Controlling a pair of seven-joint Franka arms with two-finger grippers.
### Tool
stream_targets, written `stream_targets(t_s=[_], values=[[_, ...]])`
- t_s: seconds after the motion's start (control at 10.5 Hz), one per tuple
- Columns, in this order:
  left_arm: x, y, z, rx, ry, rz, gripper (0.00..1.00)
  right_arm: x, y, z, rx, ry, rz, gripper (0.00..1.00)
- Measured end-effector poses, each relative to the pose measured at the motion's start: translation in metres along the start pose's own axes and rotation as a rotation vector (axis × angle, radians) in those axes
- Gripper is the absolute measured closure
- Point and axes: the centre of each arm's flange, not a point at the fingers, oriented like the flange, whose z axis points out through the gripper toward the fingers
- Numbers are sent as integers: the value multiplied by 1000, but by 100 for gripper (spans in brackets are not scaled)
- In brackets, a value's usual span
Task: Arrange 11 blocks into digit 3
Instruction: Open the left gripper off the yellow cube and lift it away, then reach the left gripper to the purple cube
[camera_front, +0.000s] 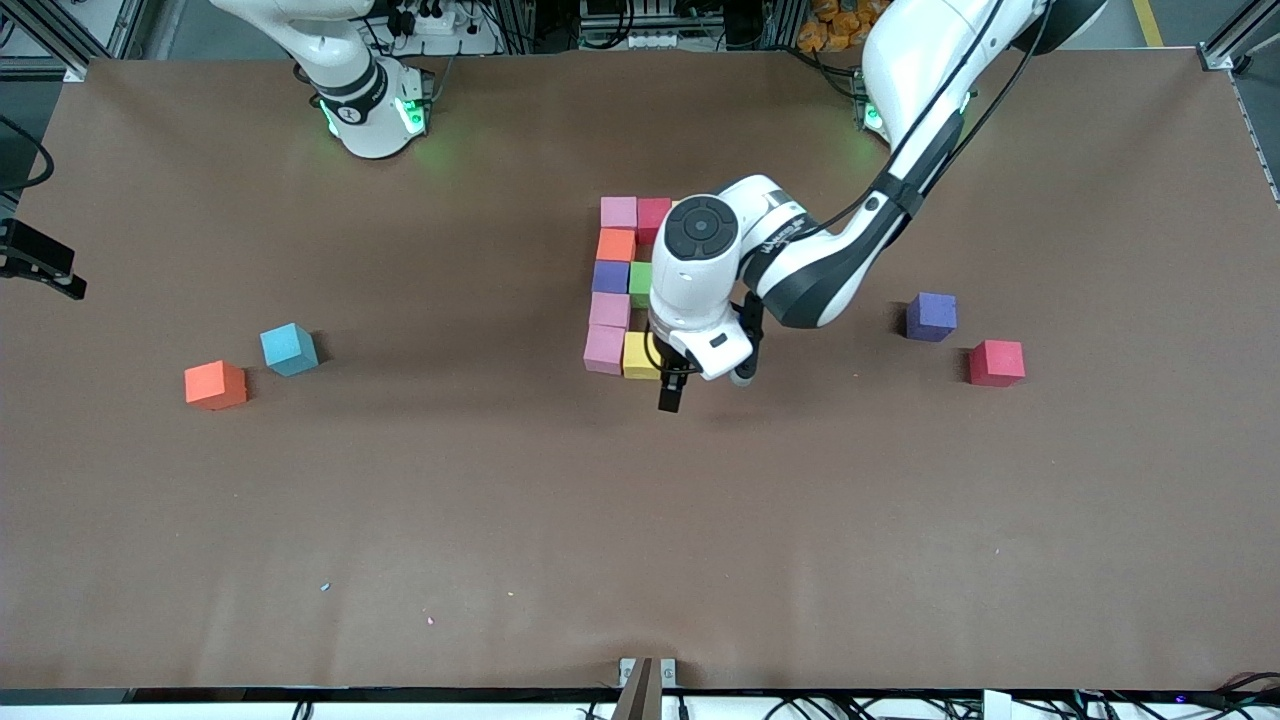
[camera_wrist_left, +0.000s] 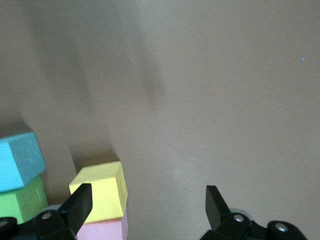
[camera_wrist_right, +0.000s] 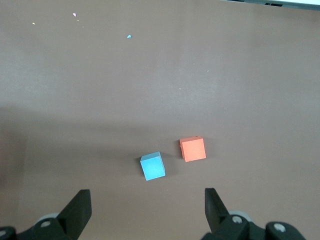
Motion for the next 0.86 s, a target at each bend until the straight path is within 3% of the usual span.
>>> stream_targets(t_s=[0.48,0.86], values=[[81,19,-17,90,83,189,0,0,0,0,0,0,0,0],[137,1,-30,153,127,395,0,0,0,0,0,0,0,0]])
